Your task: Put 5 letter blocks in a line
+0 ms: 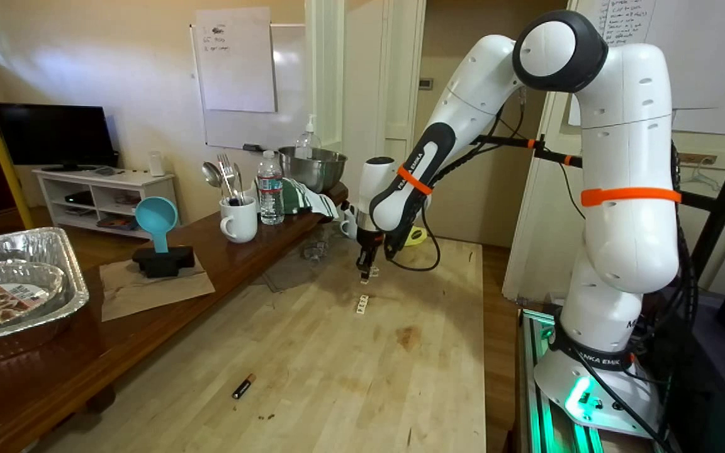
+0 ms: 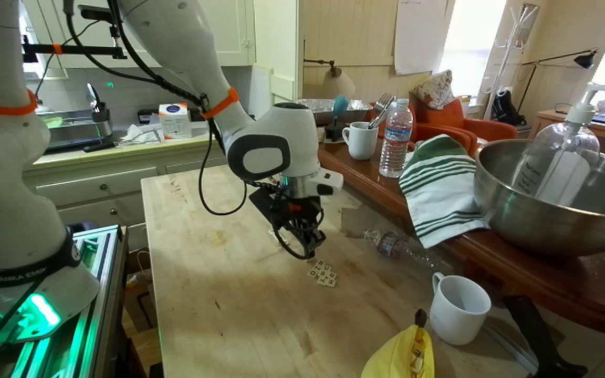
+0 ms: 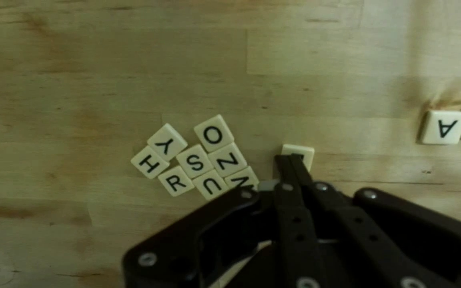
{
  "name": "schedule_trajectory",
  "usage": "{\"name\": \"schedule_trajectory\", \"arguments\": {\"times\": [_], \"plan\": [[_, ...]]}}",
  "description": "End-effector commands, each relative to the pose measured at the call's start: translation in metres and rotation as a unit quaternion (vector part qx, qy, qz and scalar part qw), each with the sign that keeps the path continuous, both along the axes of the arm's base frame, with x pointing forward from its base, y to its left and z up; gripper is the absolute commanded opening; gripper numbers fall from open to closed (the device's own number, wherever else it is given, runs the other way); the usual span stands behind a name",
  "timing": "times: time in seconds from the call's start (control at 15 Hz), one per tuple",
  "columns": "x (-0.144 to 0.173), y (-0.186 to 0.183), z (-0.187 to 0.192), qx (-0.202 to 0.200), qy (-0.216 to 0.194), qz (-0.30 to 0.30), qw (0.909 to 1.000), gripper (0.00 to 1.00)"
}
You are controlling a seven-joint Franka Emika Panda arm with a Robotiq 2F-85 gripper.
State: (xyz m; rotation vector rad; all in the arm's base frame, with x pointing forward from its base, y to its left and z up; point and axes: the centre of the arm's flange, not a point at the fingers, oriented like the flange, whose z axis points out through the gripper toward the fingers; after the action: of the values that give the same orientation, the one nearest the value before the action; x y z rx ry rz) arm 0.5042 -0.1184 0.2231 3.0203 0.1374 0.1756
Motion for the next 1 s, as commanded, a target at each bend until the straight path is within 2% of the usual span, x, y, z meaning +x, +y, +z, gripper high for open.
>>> {"name": "schedule_trajectory", "arguments": {"times": [0.0,0.93], "plan": [[0.003,-0.003,-0.016,0.004,-0.001,-0.011,0.9999,0.0],[-0.015,0.025,-0.02,0.02,0.016,0.027,0.9993,0.0]]}}
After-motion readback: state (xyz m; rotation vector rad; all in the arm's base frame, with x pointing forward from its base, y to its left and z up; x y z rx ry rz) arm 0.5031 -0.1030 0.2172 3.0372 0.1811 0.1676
